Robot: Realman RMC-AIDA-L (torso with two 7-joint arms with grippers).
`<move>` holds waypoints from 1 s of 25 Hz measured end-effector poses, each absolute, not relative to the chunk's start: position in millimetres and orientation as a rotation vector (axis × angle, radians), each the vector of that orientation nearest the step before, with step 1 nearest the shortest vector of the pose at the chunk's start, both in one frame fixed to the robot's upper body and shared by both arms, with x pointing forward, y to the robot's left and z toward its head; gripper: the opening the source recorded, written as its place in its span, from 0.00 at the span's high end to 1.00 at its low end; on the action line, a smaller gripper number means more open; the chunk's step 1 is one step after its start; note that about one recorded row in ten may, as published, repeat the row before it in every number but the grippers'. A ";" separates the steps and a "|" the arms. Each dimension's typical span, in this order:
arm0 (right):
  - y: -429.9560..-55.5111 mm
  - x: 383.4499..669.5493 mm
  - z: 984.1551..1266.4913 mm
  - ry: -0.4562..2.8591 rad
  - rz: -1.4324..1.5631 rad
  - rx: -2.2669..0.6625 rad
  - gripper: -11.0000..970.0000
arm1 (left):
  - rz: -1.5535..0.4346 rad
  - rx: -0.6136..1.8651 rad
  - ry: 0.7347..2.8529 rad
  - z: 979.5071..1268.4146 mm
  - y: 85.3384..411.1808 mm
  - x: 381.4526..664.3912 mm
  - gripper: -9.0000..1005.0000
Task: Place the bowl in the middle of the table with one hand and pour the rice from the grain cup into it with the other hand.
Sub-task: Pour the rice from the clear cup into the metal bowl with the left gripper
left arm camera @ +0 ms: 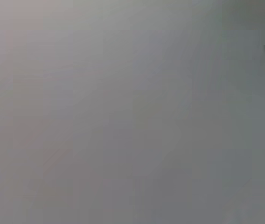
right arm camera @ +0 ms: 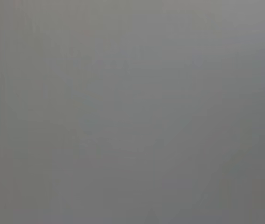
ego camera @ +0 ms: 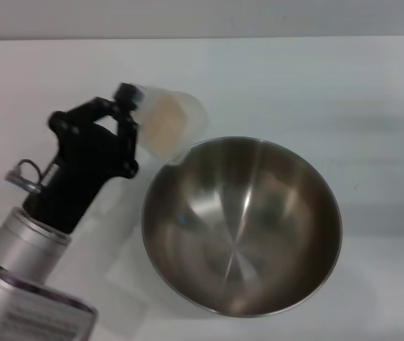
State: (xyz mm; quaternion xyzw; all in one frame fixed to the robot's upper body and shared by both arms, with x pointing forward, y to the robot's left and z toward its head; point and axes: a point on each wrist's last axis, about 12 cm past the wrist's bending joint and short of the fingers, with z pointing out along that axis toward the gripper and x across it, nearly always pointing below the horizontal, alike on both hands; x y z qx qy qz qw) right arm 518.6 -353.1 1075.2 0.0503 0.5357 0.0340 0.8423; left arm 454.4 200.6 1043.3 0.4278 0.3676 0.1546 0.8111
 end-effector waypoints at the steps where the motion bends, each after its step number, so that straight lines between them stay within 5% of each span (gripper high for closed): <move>1: -354.1 519.6 1075.7 1.131 0.066 0.112 0.56 | 0.353 0.948 0.751 1043.1 198.5 453.5 0.96; 25: -358.9 523.2 1074.2 1.153 0.041 0.142 0.56 | 0.903 1.355 0.099 1033.6 180.6 441.0 0.94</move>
